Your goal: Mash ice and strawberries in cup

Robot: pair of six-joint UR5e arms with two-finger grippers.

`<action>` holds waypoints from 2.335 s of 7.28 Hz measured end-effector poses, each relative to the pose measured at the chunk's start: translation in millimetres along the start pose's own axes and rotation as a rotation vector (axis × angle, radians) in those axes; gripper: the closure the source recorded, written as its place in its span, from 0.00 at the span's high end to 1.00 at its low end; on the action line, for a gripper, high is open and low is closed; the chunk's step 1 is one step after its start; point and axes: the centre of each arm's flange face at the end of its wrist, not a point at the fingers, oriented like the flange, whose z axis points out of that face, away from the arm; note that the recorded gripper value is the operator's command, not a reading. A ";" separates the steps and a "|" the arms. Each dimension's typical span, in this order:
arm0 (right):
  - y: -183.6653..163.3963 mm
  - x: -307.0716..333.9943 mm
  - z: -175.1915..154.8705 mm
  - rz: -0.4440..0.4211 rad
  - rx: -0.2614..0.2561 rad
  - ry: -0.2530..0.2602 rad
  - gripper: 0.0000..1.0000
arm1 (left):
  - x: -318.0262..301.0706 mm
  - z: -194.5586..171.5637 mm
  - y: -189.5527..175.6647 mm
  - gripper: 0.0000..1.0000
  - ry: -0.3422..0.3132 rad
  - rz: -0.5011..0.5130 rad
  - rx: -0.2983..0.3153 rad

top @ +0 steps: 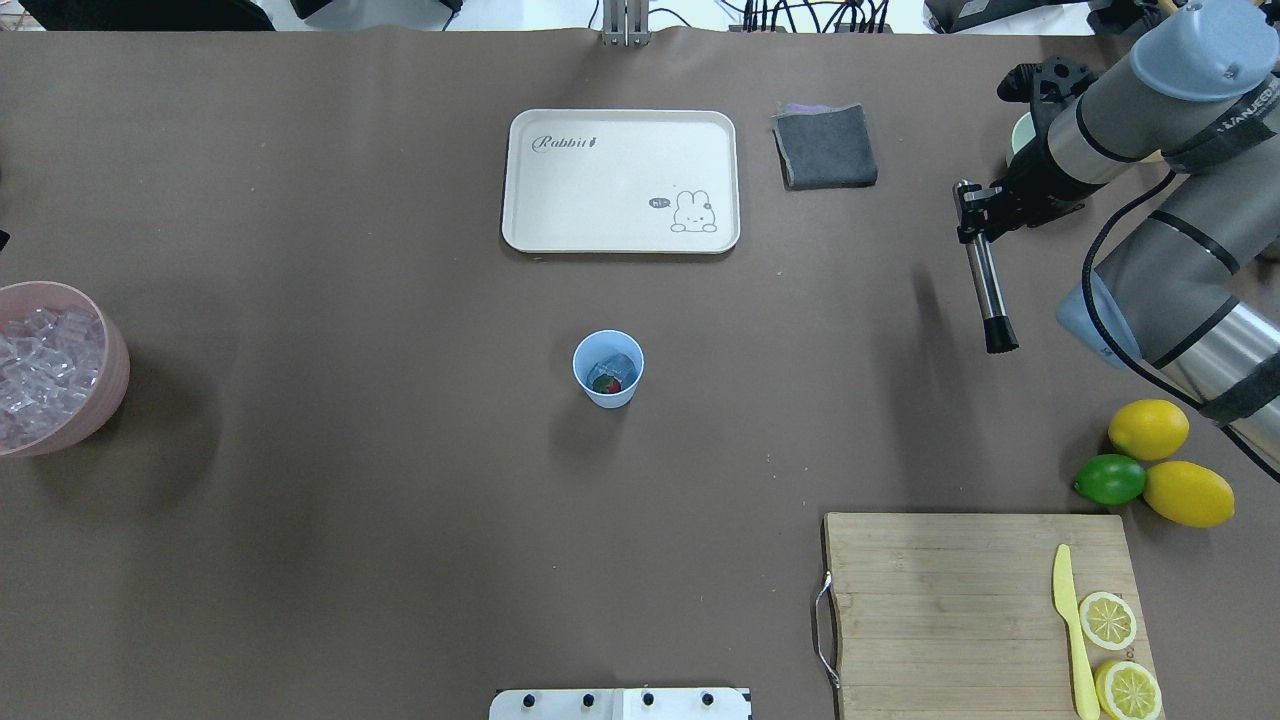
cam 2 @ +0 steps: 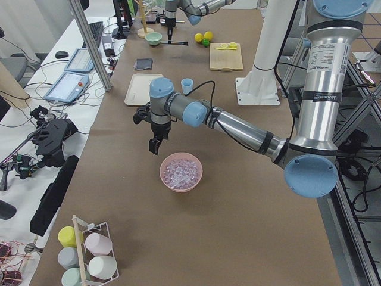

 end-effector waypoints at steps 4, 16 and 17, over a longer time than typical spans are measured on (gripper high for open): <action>17.5 53.8 39.5 0.003 -0.106 0.038 0.00 | 4.3 -3.6 -4.5 0.97 0.002 -0.004 0.010; -8.0 93.3 12.6 0.059 -0.059 0.045 1.00 | -2.7 -1.7 1.8 0.97 0.001 -0.017 0.000; -12.2 103.0 2.4 0.069 -0.051 0.033 1.00 | -9.3 0.0 2.5 0.97 -0.001 -0.026 -0.006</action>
